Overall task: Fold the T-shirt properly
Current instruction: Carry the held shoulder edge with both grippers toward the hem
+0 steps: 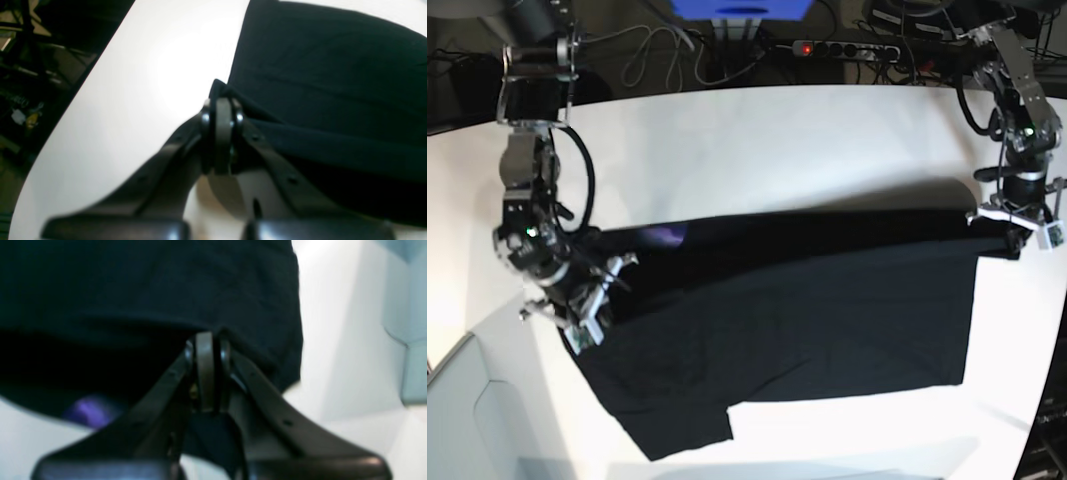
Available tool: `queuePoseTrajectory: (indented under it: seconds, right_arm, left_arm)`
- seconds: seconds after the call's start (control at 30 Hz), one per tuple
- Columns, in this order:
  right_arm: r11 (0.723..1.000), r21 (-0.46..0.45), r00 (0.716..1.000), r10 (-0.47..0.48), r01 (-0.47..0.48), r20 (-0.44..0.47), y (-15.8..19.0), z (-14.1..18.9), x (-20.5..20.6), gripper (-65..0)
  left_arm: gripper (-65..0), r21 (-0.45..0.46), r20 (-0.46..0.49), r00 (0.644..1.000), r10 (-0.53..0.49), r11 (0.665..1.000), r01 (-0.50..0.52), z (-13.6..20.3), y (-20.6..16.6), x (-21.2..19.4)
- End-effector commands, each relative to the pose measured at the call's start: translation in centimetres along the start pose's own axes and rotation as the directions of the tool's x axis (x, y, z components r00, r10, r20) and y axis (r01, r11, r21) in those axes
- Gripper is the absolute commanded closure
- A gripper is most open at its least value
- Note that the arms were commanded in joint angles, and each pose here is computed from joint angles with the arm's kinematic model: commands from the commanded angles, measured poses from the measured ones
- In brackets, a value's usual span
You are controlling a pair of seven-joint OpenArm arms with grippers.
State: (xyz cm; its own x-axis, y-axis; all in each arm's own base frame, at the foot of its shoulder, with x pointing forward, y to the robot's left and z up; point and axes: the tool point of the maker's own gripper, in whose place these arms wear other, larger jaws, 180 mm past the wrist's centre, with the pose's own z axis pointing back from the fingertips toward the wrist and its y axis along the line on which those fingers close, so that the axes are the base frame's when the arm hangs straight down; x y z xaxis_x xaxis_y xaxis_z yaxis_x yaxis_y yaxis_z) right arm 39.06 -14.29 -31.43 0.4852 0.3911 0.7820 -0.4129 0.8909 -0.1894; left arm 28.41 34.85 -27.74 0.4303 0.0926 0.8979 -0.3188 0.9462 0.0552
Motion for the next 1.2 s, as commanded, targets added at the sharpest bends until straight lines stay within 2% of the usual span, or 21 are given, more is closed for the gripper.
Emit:
queuePoseTrajectory:
  seconds: [0.0,0.23,0.37,0.67,0.83,1.03,1.17]
  right_arm:
    - [1.000,-0.001,0.996,0.022,-0.022,0.085,-0.2,0.6,2.7,-0.4]
    - [0.999,-0.022,0.995,0.030,-0.028,0.093,-0.4,1.7,2.6,-0.4]
    - [0.996,-0.086,0.990,0.043,-0.031,0.132,-1.7,4.3,2.9,-0.3]
    - [0.990,-0.124,0.983,0.080,-0.060,0.165,-0.7,8.1,2.5,-0.3]
    - [0.993,-0.108,0.987,0.071,-0.056,0.143,-0.3,7.7,1.6,-0.3]
    - [0.995,-0.095,0.993,0.033,-0.023,0.110,-1.1,5.8,0.9,-0.3]
    - [0.996,-0.087,0.997,-0.001,0.008,0.083,-1.9,4.1,0.5,-0.3]
  left_arm:
    - [0.0,0.008,0.070,0.998,-0.010,1.000,0.010,0.0,0.3,2.2]
    - [0.0,0.004,0.120,0.993,0.005,1.000,-0.006,-0.4,0.0,4.2]
    - [0.0,0.011,0.140,0.990,-0.016,1.000,0.014,-0.5,0.4,5.3]
    - [0.0,0.009,0.161,0.987,-0.006,1.000,0.005,-0.6,0.3,6.2]
    - [0.0,0.014,0.125,0.992,0.011,1.000,-0.013,-1.2,0.6,4.9]
    - [0.0,0.026,0.085,0.996,0.023,0.999,-0.025,-2.1,1.3,3.5]
    - [0.0,-0.009,0.067,0.998,0.012,1.000,-0.011,-2.6,-0.2,3.1]
